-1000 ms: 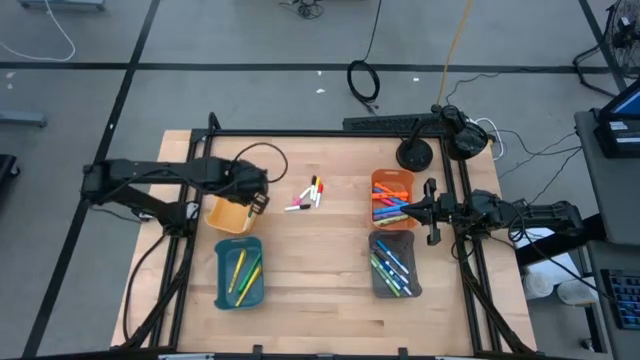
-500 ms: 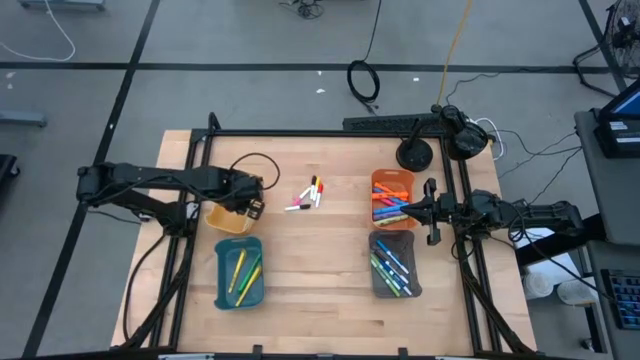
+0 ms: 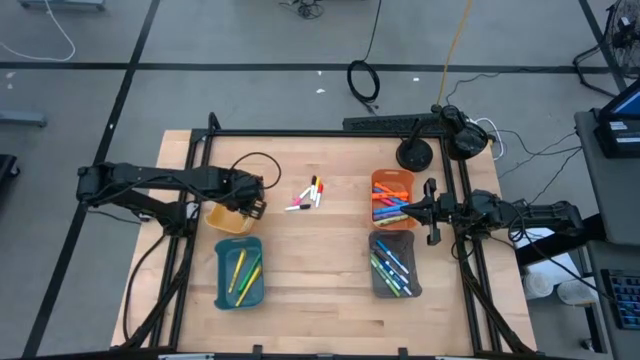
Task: Pick & Place Markers
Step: Put the bottom black mini marker into the yellow bin
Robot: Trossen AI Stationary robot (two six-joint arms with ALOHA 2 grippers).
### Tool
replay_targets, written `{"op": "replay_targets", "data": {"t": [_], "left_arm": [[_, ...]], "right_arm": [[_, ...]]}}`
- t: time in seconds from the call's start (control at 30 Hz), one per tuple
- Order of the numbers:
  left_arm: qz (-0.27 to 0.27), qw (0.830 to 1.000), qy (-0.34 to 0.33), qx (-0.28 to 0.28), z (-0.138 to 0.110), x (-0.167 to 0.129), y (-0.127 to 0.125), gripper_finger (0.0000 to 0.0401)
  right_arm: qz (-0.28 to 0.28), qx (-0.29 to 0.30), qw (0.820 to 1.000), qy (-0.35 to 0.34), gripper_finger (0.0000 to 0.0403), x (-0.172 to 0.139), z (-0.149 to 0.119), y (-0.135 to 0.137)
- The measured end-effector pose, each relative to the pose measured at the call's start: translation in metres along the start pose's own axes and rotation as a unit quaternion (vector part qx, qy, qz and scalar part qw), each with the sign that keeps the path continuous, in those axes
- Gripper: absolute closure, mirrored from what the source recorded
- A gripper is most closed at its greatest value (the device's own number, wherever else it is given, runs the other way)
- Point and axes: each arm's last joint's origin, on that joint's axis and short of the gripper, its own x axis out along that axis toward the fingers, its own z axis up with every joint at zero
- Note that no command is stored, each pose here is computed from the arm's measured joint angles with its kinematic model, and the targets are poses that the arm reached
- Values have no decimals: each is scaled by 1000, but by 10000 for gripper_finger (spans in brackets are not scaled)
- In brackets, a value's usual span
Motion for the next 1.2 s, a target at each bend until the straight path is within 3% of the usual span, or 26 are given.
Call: {"op": "replay_targets", "data": {"t": [0.13, 0.27, 0.4, 0.6, 0.7, 0.83, 0.93, 1.1, 1.2], "left_arm": [[0, 1000, 0, 5, 0, 0, 0, 234], [-12, 999, -5, 44, 1, 0, -2, 199], [-58, 995, -7, 87, 5, -6, -9, 191], [-106, 983, -58, 136, 21, -39, -23, 190], [-153, 966, -113, 175, 32, -61, -36, 190], [-222, 912, -223, 264, 41, -84, -57, 190], [-229, 882, -285, 297, 47, -86, -74, 190], [-200, 906, -254, 274, 66, -68, -91, 190], [-149, 922, -196, 299, 75, -48, -103, 190]], "right_arm": [[0, 0, 1000, 0, 399, 0, 0, 0], [0, 0, 1000, 0, 399, 0, 0, 0], [0, 0, 1000, 0, 399, 0, 0, 0], [0, 0, 1000, 0, 399, 0, 0, 0], [0, 0, 1000, 0, 399, 0, 0, 0], [0, 0, 1000, 0, 399, 0, 0, 0], [0, 0, 1000, 0, 399, 0, 0, 0], [0, 0, 1000, 0, 399, 0, 0, 0], [0, 0, 1000, 0, 399, 0, 0, 0]]}}
